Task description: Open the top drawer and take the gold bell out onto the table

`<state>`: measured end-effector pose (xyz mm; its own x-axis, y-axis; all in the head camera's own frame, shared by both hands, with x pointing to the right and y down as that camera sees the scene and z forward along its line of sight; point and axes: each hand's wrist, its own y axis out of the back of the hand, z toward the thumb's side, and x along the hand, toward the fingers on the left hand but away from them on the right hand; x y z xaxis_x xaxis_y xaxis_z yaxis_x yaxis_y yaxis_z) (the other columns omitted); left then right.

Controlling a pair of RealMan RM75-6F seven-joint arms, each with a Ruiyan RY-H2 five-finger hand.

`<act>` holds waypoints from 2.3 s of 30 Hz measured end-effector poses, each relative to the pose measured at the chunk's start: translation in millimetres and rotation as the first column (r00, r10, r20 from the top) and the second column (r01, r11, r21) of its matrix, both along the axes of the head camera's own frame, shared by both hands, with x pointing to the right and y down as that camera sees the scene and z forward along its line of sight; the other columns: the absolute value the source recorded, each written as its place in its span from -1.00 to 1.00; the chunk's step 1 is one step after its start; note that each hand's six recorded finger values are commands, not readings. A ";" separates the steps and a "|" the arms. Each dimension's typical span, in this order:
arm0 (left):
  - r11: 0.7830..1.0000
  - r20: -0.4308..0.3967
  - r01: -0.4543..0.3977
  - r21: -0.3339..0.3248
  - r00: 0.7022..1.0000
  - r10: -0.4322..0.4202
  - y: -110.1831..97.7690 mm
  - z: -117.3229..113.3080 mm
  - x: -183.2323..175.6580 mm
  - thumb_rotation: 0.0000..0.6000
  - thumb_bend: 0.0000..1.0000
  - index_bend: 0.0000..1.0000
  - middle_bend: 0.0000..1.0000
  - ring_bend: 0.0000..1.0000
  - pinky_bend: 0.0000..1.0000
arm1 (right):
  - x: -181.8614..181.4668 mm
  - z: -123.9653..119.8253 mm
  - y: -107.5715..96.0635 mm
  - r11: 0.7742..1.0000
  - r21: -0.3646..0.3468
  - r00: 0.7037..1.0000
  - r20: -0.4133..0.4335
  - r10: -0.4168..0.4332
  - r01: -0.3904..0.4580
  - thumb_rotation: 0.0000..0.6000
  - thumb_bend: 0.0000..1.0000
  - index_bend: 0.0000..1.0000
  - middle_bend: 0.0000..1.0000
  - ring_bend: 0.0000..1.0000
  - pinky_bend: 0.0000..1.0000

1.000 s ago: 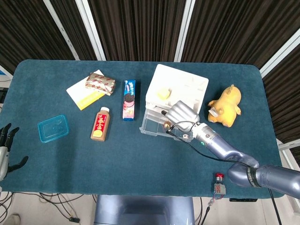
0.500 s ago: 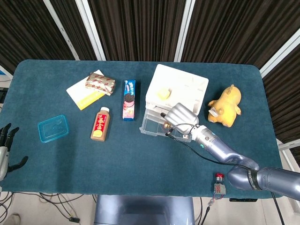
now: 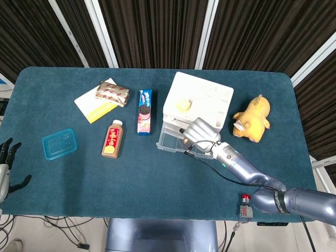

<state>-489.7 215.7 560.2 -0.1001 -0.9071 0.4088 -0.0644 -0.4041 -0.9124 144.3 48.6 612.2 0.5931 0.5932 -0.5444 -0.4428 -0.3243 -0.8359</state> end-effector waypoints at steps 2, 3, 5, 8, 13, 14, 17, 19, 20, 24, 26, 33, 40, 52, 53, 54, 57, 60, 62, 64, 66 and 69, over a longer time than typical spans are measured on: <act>1.000 0.000 0.001 0.000 1.000 -0.001 -0.2 -0.1 -0.1 1.00 -0.62 -0.79 -1.00 -1.00 -1.00 | -0.1 0.4 -0.8 1.000 0.004 1.000 -0.004 -0.001 0.001 1.00 -0.61 -0.23 1.00 1.00 1.00; 1.000 0.000 0.001 0.000 1.000 -0.001 -0.3 -0.2 -0.2 1.00 -0.62 -0.79 -1.00 -1.00 -1.00 | 0.0 0.8 -1.1 1.000 0.005 1.000 -0.006 -0.002 0.002 1.00 -0.61 -0.22 1.00 1.00 1.00; 1.000 -0.001 0.001 -0.001 1.000 -0.001 -0.2 0.0 0.0 1.00 -0.62 -0.79 -1.00 -1.00 -1.00 | 0.5 2.0 -1.8 1.000 0.010 1.000 -0.016 -0.007 0.007 1.00 -0.61 -0.22 1.00 1.00 1.00; 1.000 0.000 0.000 -0.001 1.000 0.000 -0.1 -0.1 0.0 1.00 -0.62 -0.79 -1.00 -1.00 -1.00 | 1.3 4.2 -1.4 1.000 0.002 1.000 -0.026 -0.008 0.008 1.00 -0.61 -0.21 1.00 1.00 1.00; 1.000 -0.001 0.000 -0.001 1.000 0.000 -0.2 0.0 0.1 1.00 -0.62 -0.79 -1.00 -1.00 -1.00 | 2.0 4.5 -0.7 1.000 -0.014 0.999 -0.040 -0.017 0.016 1.00 -0.61 -0.19 1.00 1.00 1.00; 1.000 -0.001 -0.001 -0.001 1.000 0.001 -0.2 0.1 0.3 1.00 -0.62 -0.79 -1.00 -1.00 -1.00 | 1.7 4.6 -0.5 1.000 -0.019 0.999 -0.039 -0.016 0.015 1.00 -0.61 -0.19 1.00 1.00 1.00; 1.000 -0.002 0.001 -0.001 1.000 -0.001 -0.1 0.0 0.4 1.00 -0.62 -0.80 -1.00 -1.00 -1.00 | 0.7 5.5 -0.3 1.000 -0.024 0.999 -0.039 -0.017 0.017 1.00 -0.61 -0.16 1.00 1.00 1.00; 1.000 -0.002 0.002 -0.001 1.000 -0.002 -0.2 -0.1 0.1 1.00 -0.62 -0.80 -1.00 -1.00 -1.00 | 0.0 6.4 0.1 0.999 -0.027 0.999 -0.040 -0.020 0.019 1.00 -0.61 -0.13 1.00 1.00 1.00; 1.000 -0.002 0.003 -0.001 1.000 -0.003 -0.2 -0.1 0.0 1.00 -0.62 -0.80 -1.00 -1.00 -1.00 | -0.4 6.9 0.2 0.999 -0.030 0.999 -0.039 -0.018 0.017 1.00 -0.61 -0.13 1.00 1.00 1.00; 1.000 -0.002 0.002 -0.002 1.000 -0.002 -0.3 0.0 -0.1 1.00 -0.62 -0.79 -1.00 -1.00 -1.00 | -1.1 8.2 -0.1 0.999 -0.031 0.999 -0.042 -0.021 0.020 1.00 -0.61 -0.11 1.00 1.00 1.00; 1.000 -0.003 0.003 -0.002 1.000 -0.003 -0.3 0.2 0.0 1.00 -0.62 -0.79 -1.00 -1.00 -1.00 | -1.7 8.5 -0.1 0.999 -0.030 0.999 -0.045 -0.025 0.023 1.00 -0.61 -0.11 1.00 1.00 1.00; 1.000 -0.004 0.005 -0.003 1.000 -0.005 -0.4 0.2 -0.3 1.00 -0.62 -0.79 -1.00 -1.00 -1.00 | -4.4 8.6 0.8 0.999 -0.036 0.999 -0.044 -0.028 0.026 1.00 -0.61 -0.16 1.00 1.00 1.00; 1.000 -0.004 0.005 -0.006 1.000 -0.005 -0.3 0.6 -0.2 1.00 -0.62 -0.80 -1.00 -1.00 -1.00 | -5.2 6.8 -0.5 0.999 -0.039 0.998 -0.047 -0.029 0.027 1.00 -0.61 -0.19 1.00 1.00 1.00; 1.000 -0.003 0.005 -0.003 1.000 -0.005 -0.7 0.2 -0.4 1.00 -0.62 -0.79 -1.00 -1.00 -1.00 | -10.8 4.1 0.2 0.998 -0.049 0.998 -0.053 -0.041 0.038 1.00 -0.61 -0.19 1.00 1.00 1.00; 1.000 -0.003 0.005 -0.004 1.000 -0.005 -0.6 0.2 -0.4 1.00 -0.62 -0.80 -1.00 -1.00 -1.00 | -11.0 3.5 -0.3 0.998 -0.048 0.998 -0.051 -0.039 0.036 1.00 -0.61 -0.19 1.00 1.00 1.00; 1.000 -0.003 0.006 -0.004 1.000 -0.006 -0.6 0.3 -0.5 1.00 -0.62 -0.80 -1.00 -1.00 -1.00 | -11.1 2.9 -0.7 0.998 -0.048 0.998 -0.049 -0.037 0.034 1.00 -0.61 -0.19 1.00 1.00 1.00; 1.000 -0.001 0.008 -0.006 1.000 -0.008 -0.4 0.4 -1.0 1.00 -0.62 -0.80 -1.00 -1.00 -1.00 | -10.6 1.1 -2.1 0.999 -0.043 0.999 -0.043 -0.029 0.027 1.00 -0.61 -0.19 1.00 1.00 1.00; 1.000 -0.001 0.008 -0.007 1.000 -0.008 -0.4 0.6 -0.8 1.00 -0.62 -0.80 -1.00 -1.00 -1.00 | -9.6 -1.0 -3.6 0.999 -0.034 0.999 -0.041 -0.024 0.023 1.00 -0.61 -0.19 1.00 1.00 1.00; 1.000 0.000 0.006 -0.008 1.000 -0.006 -0.4 0.7 -0.5 1.00 -0.62 -0.79 -1.00 -1.00 -1.00 | -9.5 -2.5 -4.4 0.999 -0.025 0.999 -0.039 -0.023 0.022 1.00 -0.61 -0.19 1.00 1.00 1.00; 1.000 0.000 0.006 -0.009 1.000 -0.006 -0.3 0.7 -0.4 1.00 -0.62 -0.79 -1.00 -1.00 -1.00 | -9.4 -3.7 -5.3 1.000 -0.016 0.999 -0.038 -0.021 0.021 1.00 -0.61 -0.19 1.00 1.00 1.00; 1.000 0.000 0.007 -0.008 1.000 -0.007 -0.4 0.5 -0.7 1.00 -0.62 -0.79 -1.00 -1.00 -1.00 | -9.1 -5.1 -6.7 1.000 -0.003 0.999 -0.037 -0.019 0.019 1.00 -0.61 -0.20 1.00 1.00 1.00; 1.000 0.000 0.009 -0.010 1.000 -0.009 -0.3 0.6 -0.9 1.00 -0.62 -0.80 -1.00 -1.00 -1.00 | -8.5 -6.0 -7.9 1.000 0.006 0.999 -0.037 -0.013 0.013 1.00 -0.61 -0.19 1.00 1.00 1.00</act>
<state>-490.6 215.4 560.9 -0.1078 -0.9022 0.4176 -0.0682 -0.4124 -0.9085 135.7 40.7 606.2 0.5806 0.5891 -0.5620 -0.4775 -0.3127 -0.8211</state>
